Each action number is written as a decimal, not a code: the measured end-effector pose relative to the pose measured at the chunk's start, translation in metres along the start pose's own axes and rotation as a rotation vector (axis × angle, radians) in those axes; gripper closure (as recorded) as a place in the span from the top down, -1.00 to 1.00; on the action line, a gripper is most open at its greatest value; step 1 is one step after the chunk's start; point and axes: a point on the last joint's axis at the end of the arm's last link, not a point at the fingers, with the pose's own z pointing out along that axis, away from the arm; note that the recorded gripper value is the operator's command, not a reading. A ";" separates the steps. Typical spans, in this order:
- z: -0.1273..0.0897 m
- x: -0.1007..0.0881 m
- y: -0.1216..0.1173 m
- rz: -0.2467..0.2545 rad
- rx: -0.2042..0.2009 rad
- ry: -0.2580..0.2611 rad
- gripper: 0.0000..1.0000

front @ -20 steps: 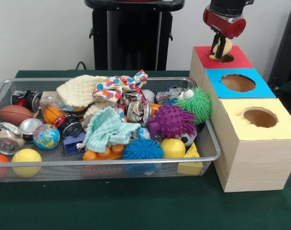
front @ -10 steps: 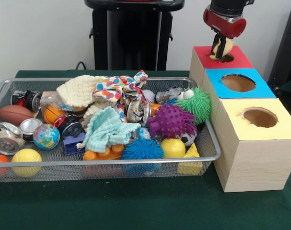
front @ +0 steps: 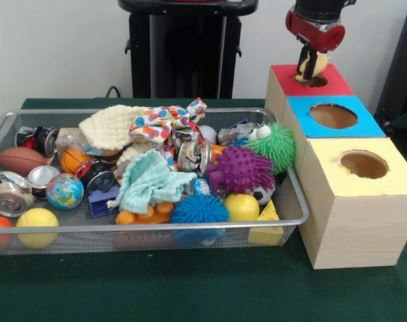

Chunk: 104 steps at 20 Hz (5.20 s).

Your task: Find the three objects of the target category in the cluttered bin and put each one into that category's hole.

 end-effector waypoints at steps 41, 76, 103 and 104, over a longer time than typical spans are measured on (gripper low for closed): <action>0.013 -0.042 0.003 0.168 -0.036 0.203 -1.00; 0.013 -0.039 0.004 0.158 -0.037 0.179 -1.00; 0.011 -0.032 0.004 0.098 -0.033 0.117 -1.00; 0.011 -0.032 0.004 0.091 -0.033 0.112 -1.00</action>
